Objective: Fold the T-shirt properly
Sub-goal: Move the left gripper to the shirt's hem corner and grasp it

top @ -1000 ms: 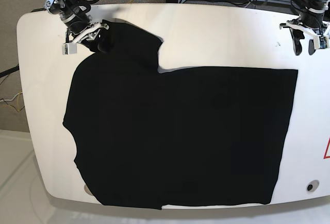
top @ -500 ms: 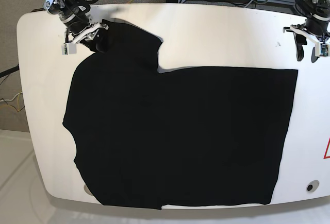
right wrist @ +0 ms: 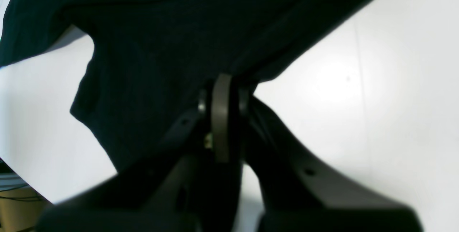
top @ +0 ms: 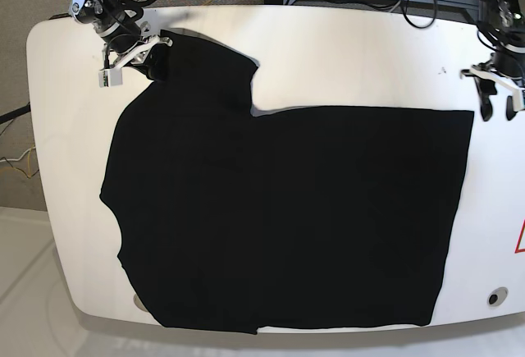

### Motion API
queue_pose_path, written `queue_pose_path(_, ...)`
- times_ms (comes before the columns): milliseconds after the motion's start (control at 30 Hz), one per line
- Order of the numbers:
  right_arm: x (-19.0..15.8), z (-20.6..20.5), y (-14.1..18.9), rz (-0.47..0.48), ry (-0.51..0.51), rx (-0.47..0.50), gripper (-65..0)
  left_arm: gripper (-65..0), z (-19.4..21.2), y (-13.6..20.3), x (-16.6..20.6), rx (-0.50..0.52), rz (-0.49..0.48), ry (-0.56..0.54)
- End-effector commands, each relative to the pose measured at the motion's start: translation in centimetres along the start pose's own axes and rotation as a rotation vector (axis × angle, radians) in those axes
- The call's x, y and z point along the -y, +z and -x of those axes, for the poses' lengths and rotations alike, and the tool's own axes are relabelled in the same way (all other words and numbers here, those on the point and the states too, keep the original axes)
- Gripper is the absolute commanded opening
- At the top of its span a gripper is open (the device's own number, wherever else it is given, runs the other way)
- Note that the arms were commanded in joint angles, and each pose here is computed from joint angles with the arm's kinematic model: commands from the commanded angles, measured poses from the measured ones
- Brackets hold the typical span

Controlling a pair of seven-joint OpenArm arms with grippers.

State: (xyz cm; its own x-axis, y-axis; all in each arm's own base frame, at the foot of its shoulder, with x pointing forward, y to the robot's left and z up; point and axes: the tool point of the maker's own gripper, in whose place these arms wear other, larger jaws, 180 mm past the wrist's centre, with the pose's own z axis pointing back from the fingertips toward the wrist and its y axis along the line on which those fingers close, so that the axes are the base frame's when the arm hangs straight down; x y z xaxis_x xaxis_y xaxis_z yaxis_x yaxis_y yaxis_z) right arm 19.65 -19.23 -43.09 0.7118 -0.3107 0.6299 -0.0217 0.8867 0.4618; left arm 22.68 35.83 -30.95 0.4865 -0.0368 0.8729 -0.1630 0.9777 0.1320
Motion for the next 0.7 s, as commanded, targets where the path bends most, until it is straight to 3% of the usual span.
queue_pose_path(0,0.4,0.5,0.3,0.017,0.010,-0.030,-65.0,-35.1,0.3,-0.3,-2.5,-0.031,-0.058,0.048)
queue_pose_path(367,0.2,0.8,0.5,0.011,0.008,-0.039,-65.0,-37.1,2.8,-0.9,-9.5,-0.127,-0.167,0.331)
queue_pose_path(567,0.3,0.9,0.5,0.011,0.008,-0.042,-65.0,-37.5,3.8,-1.9,-10.2,-0.147,-0.133,0.445)
queue_pose_path(667,0.1,1.0,0.4,0.005,0.011,-0.048,-65.0,-38.7,4.7,-2.4,-10.3,-0.143,-0.052,0.573)
